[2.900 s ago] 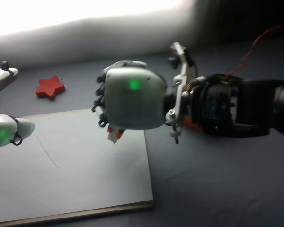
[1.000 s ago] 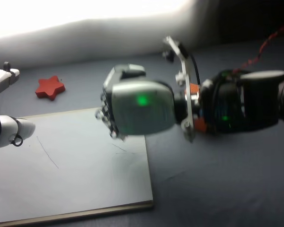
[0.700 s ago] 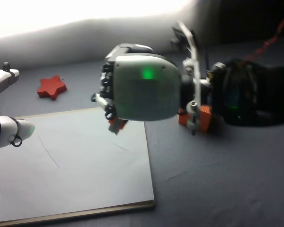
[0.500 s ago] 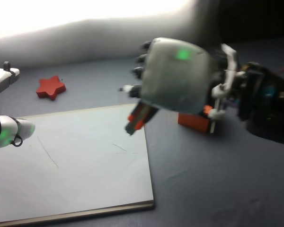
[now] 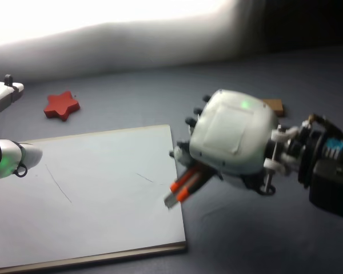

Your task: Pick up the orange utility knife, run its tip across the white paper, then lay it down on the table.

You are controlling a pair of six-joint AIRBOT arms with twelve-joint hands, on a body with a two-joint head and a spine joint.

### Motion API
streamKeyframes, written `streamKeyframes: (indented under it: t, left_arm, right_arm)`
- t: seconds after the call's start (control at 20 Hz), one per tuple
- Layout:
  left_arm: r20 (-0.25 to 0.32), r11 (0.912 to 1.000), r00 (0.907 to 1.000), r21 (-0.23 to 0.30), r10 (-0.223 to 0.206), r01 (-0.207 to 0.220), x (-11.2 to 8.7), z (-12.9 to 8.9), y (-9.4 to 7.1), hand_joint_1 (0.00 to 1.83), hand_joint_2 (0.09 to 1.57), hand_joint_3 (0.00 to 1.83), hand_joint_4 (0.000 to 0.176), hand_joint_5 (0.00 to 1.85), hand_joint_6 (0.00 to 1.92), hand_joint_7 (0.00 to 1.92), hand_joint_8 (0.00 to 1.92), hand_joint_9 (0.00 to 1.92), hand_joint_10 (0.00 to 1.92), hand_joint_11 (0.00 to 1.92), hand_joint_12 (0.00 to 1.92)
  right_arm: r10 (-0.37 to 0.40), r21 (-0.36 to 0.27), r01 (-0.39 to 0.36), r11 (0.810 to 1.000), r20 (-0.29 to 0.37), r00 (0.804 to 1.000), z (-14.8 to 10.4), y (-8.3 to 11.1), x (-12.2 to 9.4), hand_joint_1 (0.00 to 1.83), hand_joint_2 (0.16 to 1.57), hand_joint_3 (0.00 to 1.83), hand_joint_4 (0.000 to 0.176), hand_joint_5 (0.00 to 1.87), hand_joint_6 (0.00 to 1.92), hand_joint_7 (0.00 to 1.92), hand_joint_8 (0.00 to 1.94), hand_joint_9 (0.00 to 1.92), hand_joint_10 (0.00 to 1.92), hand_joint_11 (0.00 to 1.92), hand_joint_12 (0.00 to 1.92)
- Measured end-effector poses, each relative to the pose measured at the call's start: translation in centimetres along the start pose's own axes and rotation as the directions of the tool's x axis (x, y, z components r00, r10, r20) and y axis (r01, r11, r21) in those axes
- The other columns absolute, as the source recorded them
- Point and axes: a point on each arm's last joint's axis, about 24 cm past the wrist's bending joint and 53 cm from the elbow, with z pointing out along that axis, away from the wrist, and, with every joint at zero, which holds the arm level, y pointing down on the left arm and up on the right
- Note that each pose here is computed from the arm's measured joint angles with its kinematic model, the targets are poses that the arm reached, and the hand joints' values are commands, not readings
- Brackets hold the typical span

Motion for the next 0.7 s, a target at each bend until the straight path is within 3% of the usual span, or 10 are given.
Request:
streamKeyframes:
  t: [0.05, 0.1, 0.15, 0.2, 0.25, 0.5, 0.55, 0.6, 0.65, 0.7]
  left_arm:
    - [0.000, 1.0000, 1.0000, 0.000, 0.000, 0.000, 0.0, 0.0, 0.0, 0.30, 1.27, 0.00, 0.000, 0.01, 0.00, 0.05, 0.00, 0.04, 0.00, 0.00, 0.28]
    - [0.000, 1.0000, 1.0000, 0.000, 0.000, 0.000, 0.0, 0.0, 0.0, 0.30, 1.27, 0.00, 0.000, 0.01, 0.00, 0.05, 0.00, 0.04, 0.00, 0.00, 0.28]
    - [0.000, 1.0000, 1.0000, 0.000, 0.000, 0.000, 0.0, 0.0, 0.0, 0.30, 1.27, 0.00, 0.000, 0.00, 0.00, 0.05, 0.00, 0.04, 0.00, 0.00, 0.28]
    - [0.000, 1.0000, 1.0000, 0.000, 0.000, 0.000, 0.0, 0.0, 0.0, 0.30, 1.27, 0.00, 0.000, 0.00, 0.00, 0.06, 0.00, 0.05, 0.00, 0.00, 0.33]
    - [0.000, 1.0000, 1.0000, 0.000, 0.000, 0.000, 0.0, 0.0, 0.0, 0.30, 1.27, 0.00, 0.000, 0.01, 0.01, 0.06, 0.00, 0.05, 0.00, 0.00, 0.33]
    - [-0.001, 1.0000, 1.0000, 0.001, 0.000, 0.000, 0.0, 0.0, 0.0, 0.32, 1.26, 0.00, 0.000, 0.01, 0.00, 0.05, 0.00, 0.04, 0.00, 0.00, 0.28]
    - [-0.001, 1.0000, 1.0000, 0.001, 0.000, 0.000, 0.0, 0.0, 0.0, 0.31, 1.27, 0.00, 0.000, 0.01, 0.00, 0.05, 0.00, 0.03, 0.00, 0.00, 0.25]
    - [-0.001, 1.0000, 1.0000, 0.001, 0.000, 0.000, 0.0, 0.0, 0.0, 0.30, 1.27, 0.00, 0.000, 0.00, 0.00, 0.06, 0.00, 0.04, 0.00, 0.00, 0.27]
    - [-0.001, 1.0000, 1.0000, 0.001, 0.000, 0.000, 0.0, 0.0, 0.0, 0.30, 1.27, 0.00, 0.000, 0.00, 0.00, 0.06, 0.00, 0.04, 0.00, 0.00, 0.30]
    - [-0.001, 1.0000, 1.0000, 0.001, 0.000, 0.000, 0.0, 0.0, 0.0, 0.31, 1.26, 0.00, 0.000, 0.01, 0.00, 0.07, 0.00, 0.05, 0.00, 0.00, 0.33]
  right_arm:
    - [0.007, 0.006, -0.007, 1.000, -0.013, 1.000, -0.2, -0.1, 0.7, 1.36, 1.28, 0.00, 0.000, 0.93, 1.92, 1.21, 1.94, 1.31, 1.92, 1.33, 1.92]
    - [0.015, 0.015, -0.014, 1.000, -0.026, 1.000, -0.4, -0.3, 1.3, 1.10, 1.37, 0.00, 0.000, 0.67, 1.70, 1.03, 1.94, 1.11, 1.92, 1.04, 1.92]
    - [0.022, 0.023, -0.022, 0.999, -0.034, 0.999, -0.6, -0.5, 1.8, 1.11, 1.43, 0.00, 0.000, 0.54, 1.62, 0.74, 1.84, 0.98, 1.92, 0.89, 1.92]
    - [0.027, 0.027, -0.026, 0.999, -0.045, 0.999, -0.9, -0.6, 2.5, 1.11, 1.43, 0.00, 0.000, 0.51, 1.59, 0.69, 1.72, 0.74, 1.92, 0.63, 1.92]
    - [0.026, 0.024, -0.025, 0.999, -0.048, 0.998, -1.0, -0.5, 2.8, 1.08, 1.41, 0.00, 0.000, 0.47, 1.64, 0.65, 1.72, 0.60, 1.92, 0.52, 1.92]
    - [0.014, 0.034, -0.013, 0.999, -0.030, 0.999, -1.7, -1.0, 2.1, 1.04, 1.40, 0.00, 0.000, 0.47, 1.62, 0.55, 1.83, 0.39, 1.91, 0.45, 1.92]
    - [0.016, 0.036, -0.015, 0.999, -0.030, 0.999, -1.9, -1.0, 2.0, 0.98, 1.40, 0.00, 0.000, 0.48, 1.68, 0.34, 1.51, 0.35, 1.79, 0.42, 1.92]
    - [0.016, 0.036, -0.015, 0.999, -0.030, 0.999, -2.0, -0.9, 1.9, 1.02, 1.32, 0.00, 0.000, 0.27, 1.25, 0.27, 1.26, 0.30, 1.70, 0.37, 1.92]
    - [0.016, 0.035, -0.015, 0.999, -0.029, 0.999, -2.2, -0.9, 1.9, 1.02, 1.30, 0.00, 0.000, 0.24, 1.00, 0.28, 1.07, 0.27, 1.63, 0.31, 1.92]
    - [0.016, 0.033, -0.015, 0.999, -0.033, 0.999, -2.4, -0.8, 2.1, 1.02, 1.30, 0.00, 0.000, 0.23, 0.98, 0.26, 1.05, 0.25, 1.62, 0.28, 1.92]
